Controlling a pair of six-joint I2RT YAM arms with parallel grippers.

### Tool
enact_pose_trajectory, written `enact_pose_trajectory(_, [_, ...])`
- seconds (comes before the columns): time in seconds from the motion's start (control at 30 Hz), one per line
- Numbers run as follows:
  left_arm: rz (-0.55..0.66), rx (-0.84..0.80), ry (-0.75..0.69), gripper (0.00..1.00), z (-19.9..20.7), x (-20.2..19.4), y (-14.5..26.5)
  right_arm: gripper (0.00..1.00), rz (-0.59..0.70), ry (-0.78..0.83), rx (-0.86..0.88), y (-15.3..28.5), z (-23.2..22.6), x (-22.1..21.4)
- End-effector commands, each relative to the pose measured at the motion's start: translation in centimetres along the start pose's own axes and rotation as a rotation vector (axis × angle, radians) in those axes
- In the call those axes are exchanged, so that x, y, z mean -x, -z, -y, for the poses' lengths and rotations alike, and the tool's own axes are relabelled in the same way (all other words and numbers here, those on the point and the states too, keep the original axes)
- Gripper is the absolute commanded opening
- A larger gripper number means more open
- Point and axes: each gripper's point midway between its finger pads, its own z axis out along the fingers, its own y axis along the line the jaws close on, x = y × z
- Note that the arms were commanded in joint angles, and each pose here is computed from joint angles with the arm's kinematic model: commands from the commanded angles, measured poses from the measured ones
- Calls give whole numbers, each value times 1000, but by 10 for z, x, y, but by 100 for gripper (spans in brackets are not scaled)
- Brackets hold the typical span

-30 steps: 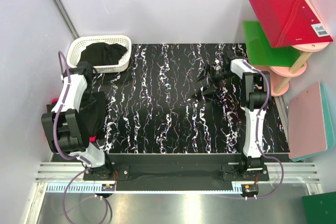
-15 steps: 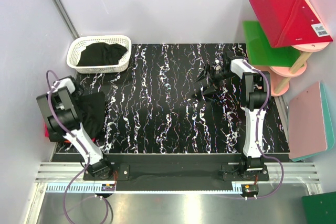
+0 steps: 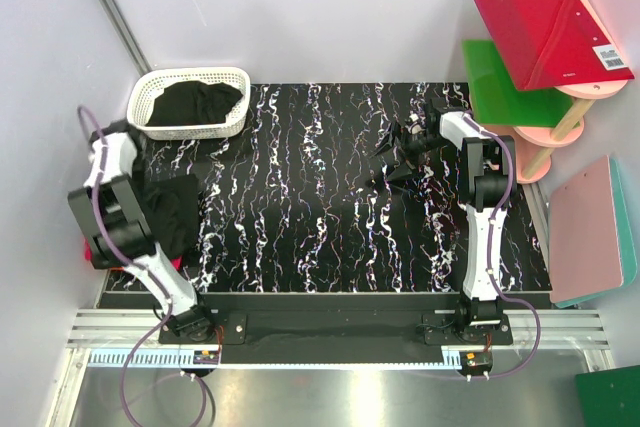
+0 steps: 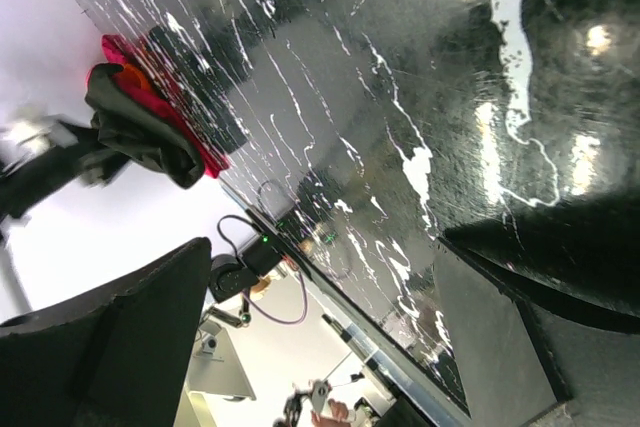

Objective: Fold and stack the t-shirts
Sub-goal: Put the neatly folded tshirt into the corner of the board with the left arm

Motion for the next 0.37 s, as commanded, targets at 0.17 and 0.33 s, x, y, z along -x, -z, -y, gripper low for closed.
enact_pose_trajectory(0.17, [523, -674, -297, 99, 126, -20, 174, 100, 89, 49, -30, 16, -13, 24])
enact_pose_trajectory(0.33, [385, -773, -613, 99, 197, -77, 166, 100, 112, 58, -33, 20, -19, 30])
